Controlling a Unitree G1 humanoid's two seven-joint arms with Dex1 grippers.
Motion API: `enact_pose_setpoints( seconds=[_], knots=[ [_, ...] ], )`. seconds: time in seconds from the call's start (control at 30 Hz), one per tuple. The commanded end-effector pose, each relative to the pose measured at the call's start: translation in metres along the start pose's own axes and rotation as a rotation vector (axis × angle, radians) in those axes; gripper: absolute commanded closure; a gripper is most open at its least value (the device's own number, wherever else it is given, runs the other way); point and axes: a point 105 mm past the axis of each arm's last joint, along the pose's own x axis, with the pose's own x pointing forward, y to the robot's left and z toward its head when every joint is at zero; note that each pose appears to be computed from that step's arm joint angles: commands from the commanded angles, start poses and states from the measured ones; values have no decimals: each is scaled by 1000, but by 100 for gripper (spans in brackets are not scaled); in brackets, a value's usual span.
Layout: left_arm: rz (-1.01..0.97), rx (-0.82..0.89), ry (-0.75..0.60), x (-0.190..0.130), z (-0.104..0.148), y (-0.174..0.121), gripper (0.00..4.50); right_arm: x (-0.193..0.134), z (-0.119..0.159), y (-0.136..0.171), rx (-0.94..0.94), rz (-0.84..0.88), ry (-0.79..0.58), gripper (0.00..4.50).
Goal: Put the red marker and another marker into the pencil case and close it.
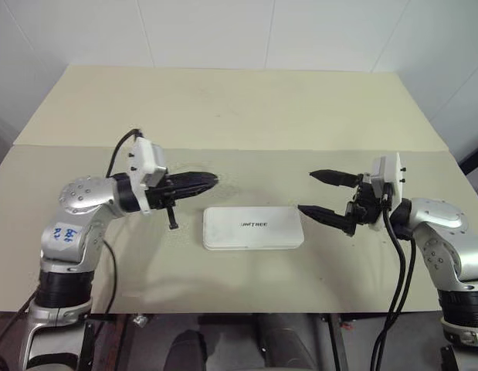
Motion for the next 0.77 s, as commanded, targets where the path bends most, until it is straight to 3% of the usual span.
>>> enact_pose_setpoints(
  seconds=[0.03,0.3,0.33,0.77],
  knots=[
    [51,42,7,-21,8,4,284,-10,15,-10,-100,-36,-34,0],
    [107,9,40,-44,-6,11,18,-32,15,-9,-174,-15,52,0],
    [108,6,40,-43,-8,14,2,-35,17,-12,-174,-32,59,0],
    [48,23,95,-39,-23,6,2,-51,16,-5,-162,-44,123,0]
  ],
)
